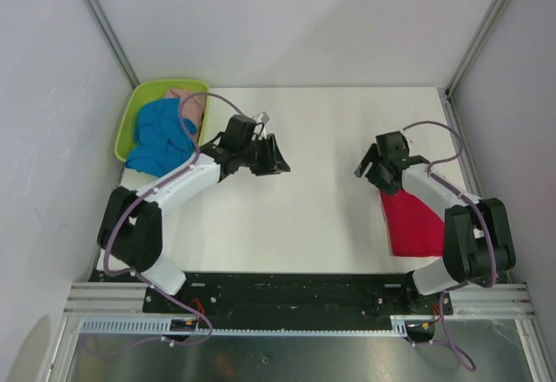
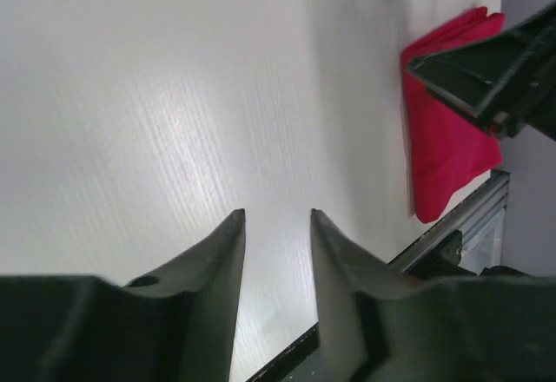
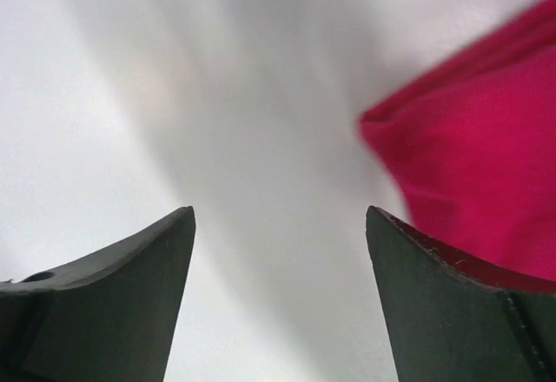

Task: Fold and stack the t-shirts
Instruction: Put the neatly folded tshirt into the corner of the board with the right arm

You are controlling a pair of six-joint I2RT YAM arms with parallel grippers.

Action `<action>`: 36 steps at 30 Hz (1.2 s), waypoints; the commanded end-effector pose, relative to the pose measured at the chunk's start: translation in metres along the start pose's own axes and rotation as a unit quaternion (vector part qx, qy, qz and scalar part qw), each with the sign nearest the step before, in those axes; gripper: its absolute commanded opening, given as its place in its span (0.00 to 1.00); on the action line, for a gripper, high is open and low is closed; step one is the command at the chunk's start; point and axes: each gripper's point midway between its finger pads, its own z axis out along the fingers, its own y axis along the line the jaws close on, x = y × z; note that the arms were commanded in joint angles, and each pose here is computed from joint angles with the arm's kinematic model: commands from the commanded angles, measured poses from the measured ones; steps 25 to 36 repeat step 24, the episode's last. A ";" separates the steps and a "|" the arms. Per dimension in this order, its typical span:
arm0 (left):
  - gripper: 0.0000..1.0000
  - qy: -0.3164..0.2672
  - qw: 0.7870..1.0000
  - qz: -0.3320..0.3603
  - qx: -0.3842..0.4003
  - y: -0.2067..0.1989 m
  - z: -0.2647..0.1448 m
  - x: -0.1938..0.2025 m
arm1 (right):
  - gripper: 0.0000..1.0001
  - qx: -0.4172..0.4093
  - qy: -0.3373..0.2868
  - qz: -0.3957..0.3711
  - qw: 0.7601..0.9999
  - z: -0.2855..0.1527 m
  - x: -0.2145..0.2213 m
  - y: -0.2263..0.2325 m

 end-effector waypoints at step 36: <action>0.99 -0.199 0.973 0.086 -0.076 0.007 -0.096 -0.037 | 0.99 -0.262 -0.055 -0.121 0.956 -0.102 -0.010 0.170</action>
